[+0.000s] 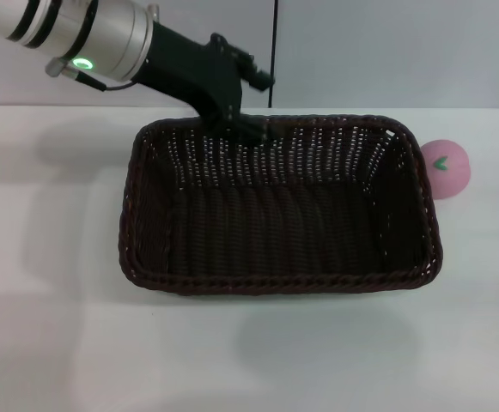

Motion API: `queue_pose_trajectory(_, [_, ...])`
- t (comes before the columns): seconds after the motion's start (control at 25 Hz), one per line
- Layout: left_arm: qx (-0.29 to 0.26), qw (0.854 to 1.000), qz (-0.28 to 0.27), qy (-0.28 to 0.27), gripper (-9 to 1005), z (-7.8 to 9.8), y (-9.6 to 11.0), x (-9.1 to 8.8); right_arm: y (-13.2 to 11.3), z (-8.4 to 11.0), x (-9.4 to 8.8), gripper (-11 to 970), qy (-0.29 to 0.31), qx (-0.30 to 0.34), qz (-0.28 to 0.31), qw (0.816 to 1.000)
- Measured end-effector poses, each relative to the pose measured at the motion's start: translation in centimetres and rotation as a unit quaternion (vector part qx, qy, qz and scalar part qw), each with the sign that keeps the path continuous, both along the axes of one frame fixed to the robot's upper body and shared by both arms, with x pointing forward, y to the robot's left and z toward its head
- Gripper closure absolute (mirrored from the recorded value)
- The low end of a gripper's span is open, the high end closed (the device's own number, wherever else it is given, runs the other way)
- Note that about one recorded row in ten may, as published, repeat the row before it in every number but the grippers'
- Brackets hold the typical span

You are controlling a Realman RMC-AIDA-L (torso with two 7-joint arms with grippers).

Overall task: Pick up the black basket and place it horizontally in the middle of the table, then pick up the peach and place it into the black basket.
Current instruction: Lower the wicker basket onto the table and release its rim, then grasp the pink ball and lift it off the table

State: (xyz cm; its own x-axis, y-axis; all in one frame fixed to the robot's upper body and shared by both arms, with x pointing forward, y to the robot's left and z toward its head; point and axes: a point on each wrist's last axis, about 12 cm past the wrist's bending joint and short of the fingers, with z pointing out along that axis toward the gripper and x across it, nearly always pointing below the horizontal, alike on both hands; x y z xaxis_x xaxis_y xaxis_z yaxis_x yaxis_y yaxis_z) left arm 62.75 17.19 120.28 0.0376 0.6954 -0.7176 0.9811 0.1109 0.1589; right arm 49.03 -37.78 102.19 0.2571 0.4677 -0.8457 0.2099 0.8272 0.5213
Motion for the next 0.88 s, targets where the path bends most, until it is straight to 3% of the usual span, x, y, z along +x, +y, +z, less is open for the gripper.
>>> queue_pose_trajectory(0.2, [-0.062, 0.997, 0.022, -0.034, 303, 0.3, 1.0, -0.1, 0.1, 0.0, 0.1, 376, 0.001, -0.002, 0.005, 1.000])
queue_pose_trajectory(0.32, [-0.194, 0.976, 0.068, -0.069, 229, -0.3, 3.4, -1.1, 0.5, 0.1, 0.2, 376, 0.002, -0.016, 0.028, 0.999])
queue_pose_trajectory(0.4, [-0.194, 0.976, 0.068, -0.069, 196, -0.3, 3.4, -1.1, 0.7, 0.3, 0.2, 376, -0.001, -0.025, 0.040, 0.999])
queue_pose_trajectory(0.44, [-0.249, 0.962, 0.087, -0.077, 180, -0.9, 4.4, -1.7, 0.8, 0.5, 0.3, 376, -0.005, -0.039, 0.057, 0.998])
queue_pose_trajectory(0.48, [-0.318, 0.937, 0.114, -0.086, 163, -1.9, 5.9, -2.6, 1.0, 0.8, 0.5, 376, -0.008, -0.053, 0.075, 0.996])
queue_pose_trajectory(0.52, [-0.341, 0.927, 0.125, -0.093, 164, -2.3, 6.4, -2.9, 1.2, 1.4, 0.8, 376, -0.016, -0.081, 0.113, 0.990])
queue_pose_trajectory(0.56, [-0.341, 0.927, 0.125, -0.093, 164, -2.3, 6.4, -2.9, 1.2, 1.4, 0.8, 376, -0.016, -0.081, 0.113, 0.990])
queue_pose_trajectory(0.6, [-0.384, 0.906, 0.148, -0.101, 165, -3.1, 7.5, -3.6, 1.3, 1.8, 1.1, 376, -0.022, -0.095, 0.137, 0.986])
queue_pose_trajectory(0.68, [-0.471, 0.850, 0.204, -0.117, 166, -5.6, 9.9, -5.6, 1.3, 2.9, 1.7, 376, -0.032, -0.107, 0.197, 0.974])
queue_pose_trajectory(0.72, [-0.483, 0.841, 0.213, -0.120, 167, -6.0, 10.2, -5.9, 1.0, 4.3, 2.5, 376, -0.033, -0.114, 0.259, 0.959])
queue_pose_trajectory(0.76, [-0.483, 0.841, 0.213, -0.120, 168, -6.0, 10.2, -5.9, 0.8, 5.1, 2.9, 376, -0.029, -0.116, 0.294, 0.948])
queue_pose_trajectory(0.8, [-0.522, 0.808, 0.242, -0.130, 169, -7.7, 11.3, -7.5, 0.5, 5.9, 3.4, 376, -0.017, -0.115, 0.329, 0.937])
queue_pose_trajectory(0.84, [-0.530, 0.800, 0.248, -0.135, 170, -8.0, 11.5, -7.9, 0.5, 5.9, 3.4, 376, -0.017, -0.115, 0.329, 0.937])
queue_pose_trajectory(0.88, [-0.544, 0.783, 0.267, -0.140, 171, -9.1, 12.1, -8.9, 0.1, 6.9, 4.0, 376, 0.000, -0.116, 0.363, 0.924])
